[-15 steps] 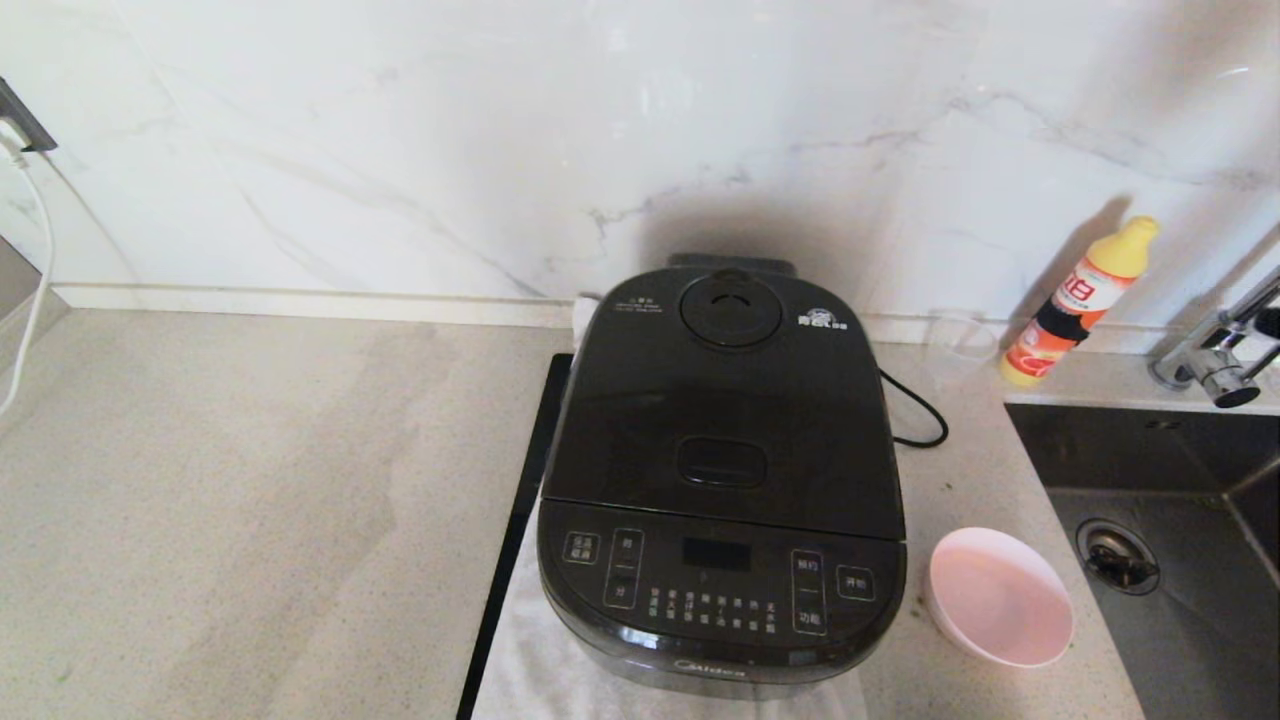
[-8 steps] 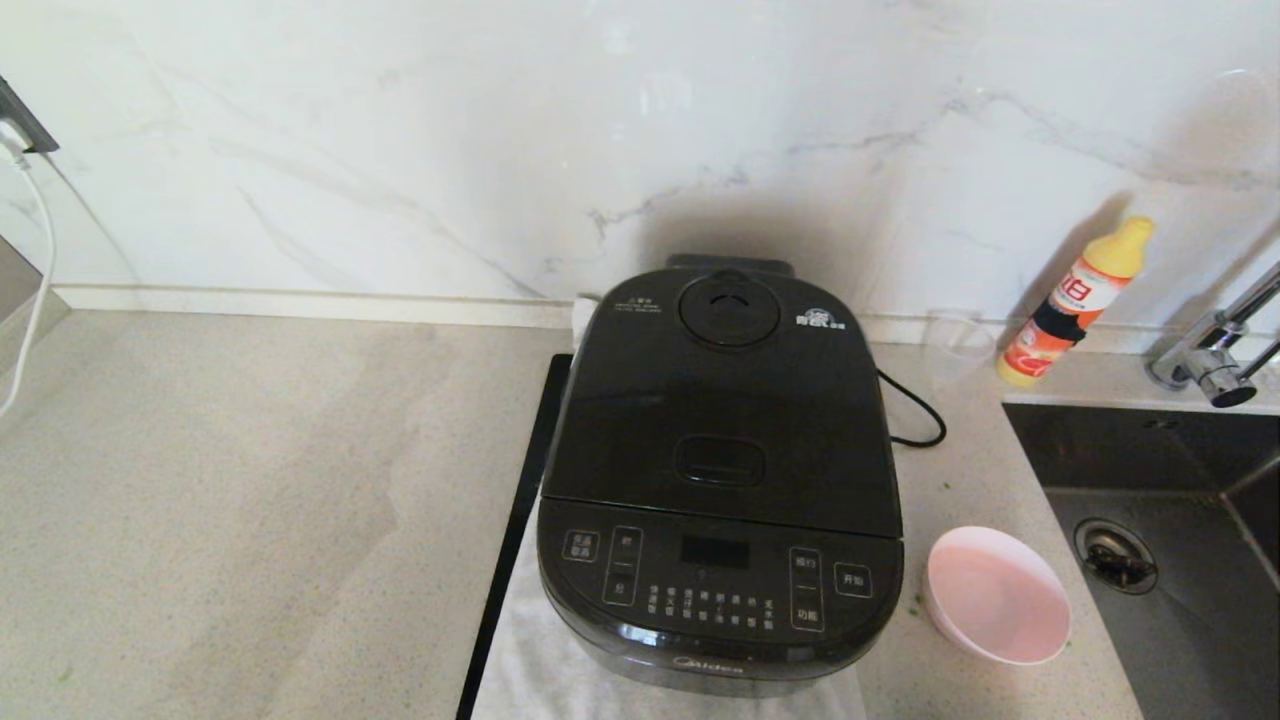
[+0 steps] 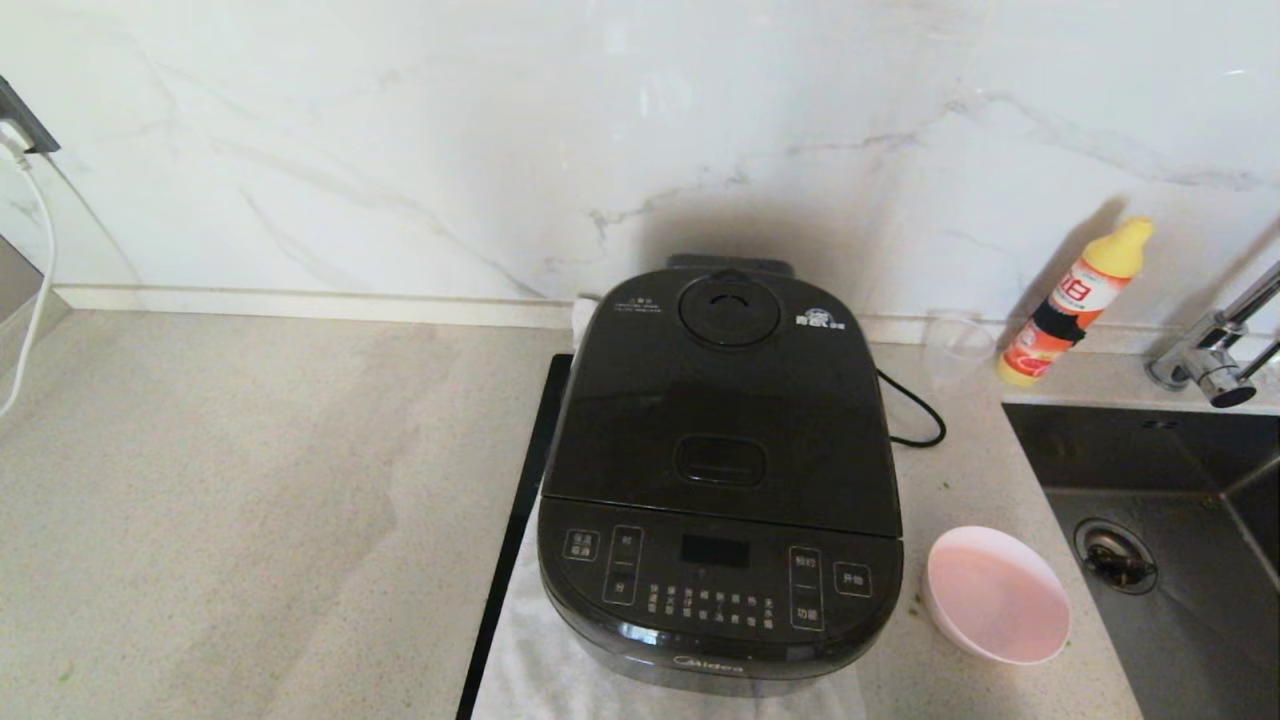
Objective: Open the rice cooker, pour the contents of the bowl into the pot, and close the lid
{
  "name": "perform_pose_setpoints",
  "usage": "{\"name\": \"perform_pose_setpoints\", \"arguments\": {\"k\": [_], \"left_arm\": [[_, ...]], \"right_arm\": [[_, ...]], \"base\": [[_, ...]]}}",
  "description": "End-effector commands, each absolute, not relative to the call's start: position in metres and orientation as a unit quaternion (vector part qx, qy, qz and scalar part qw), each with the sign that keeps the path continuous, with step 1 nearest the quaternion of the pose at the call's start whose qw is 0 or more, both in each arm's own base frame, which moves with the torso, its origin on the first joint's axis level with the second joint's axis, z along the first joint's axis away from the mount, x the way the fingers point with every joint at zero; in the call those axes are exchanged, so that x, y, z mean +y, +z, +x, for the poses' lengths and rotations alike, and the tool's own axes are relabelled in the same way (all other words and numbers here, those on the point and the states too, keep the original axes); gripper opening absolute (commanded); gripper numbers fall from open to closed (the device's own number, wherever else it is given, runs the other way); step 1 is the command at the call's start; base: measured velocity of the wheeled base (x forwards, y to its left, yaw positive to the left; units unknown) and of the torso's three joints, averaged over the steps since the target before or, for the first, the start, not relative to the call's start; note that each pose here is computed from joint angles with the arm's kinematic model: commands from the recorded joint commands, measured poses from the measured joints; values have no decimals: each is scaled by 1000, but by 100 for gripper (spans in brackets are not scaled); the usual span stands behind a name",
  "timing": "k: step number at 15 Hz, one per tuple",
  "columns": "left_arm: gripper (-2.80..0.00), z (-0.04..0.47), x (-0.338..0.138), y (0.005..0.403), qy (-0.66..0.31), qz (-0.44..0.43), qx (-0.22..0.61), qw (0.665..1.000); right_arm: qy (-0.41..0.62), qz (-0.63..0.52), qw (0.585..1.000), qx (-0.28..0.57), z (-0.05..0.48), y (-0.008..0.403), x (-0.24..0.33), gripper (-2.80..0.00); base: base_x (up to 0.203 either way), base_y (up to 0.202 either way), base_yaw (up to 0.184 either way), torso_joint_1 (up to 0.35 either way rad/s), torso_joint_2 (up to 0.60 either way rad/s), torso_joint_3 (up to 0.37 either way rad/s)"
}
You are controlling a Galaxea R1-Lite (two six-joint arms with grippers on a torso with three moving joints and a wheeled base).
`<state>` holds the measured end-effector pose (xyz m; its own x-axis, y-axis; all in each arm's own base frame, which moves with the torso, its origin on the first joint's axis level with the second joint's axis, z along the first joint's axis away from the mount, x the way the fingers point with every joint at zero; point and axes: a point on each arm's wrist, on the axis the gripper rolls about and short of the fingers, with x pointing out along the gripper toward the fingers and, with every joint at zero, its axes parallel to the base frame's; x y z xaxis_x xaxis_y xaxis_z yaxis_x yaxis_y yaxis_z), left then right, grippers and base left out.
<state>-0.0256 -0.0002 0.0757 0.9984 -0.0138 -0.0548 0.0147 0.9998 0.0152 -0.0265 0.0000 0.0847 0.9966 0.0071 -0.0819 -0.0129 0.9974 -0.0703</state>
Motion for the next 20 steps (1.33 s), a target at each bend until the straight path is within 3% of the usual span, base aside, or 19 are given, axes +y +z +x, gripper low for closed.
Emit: {"name": "perform_pose_setpoints", "arguments": {"k": [1,5,20], "left_arm": [[-280,-26,0,76,-7,8,28,1000],[-280,-26,0,76,-7,8,28,1000],[-280,-26,0,76,-7,8,28,1000]], "right_arm": [[13,-31,999,31,-27,76,0,-280],[12,-36,999,-7,-23,76,0,-280],[10,-27,1000,-3,-23,75,0,-280]], "base": [[0,0,0,0,0,0],[0,0,0,0,0,0],[0,0,0,0,0,0]]}}
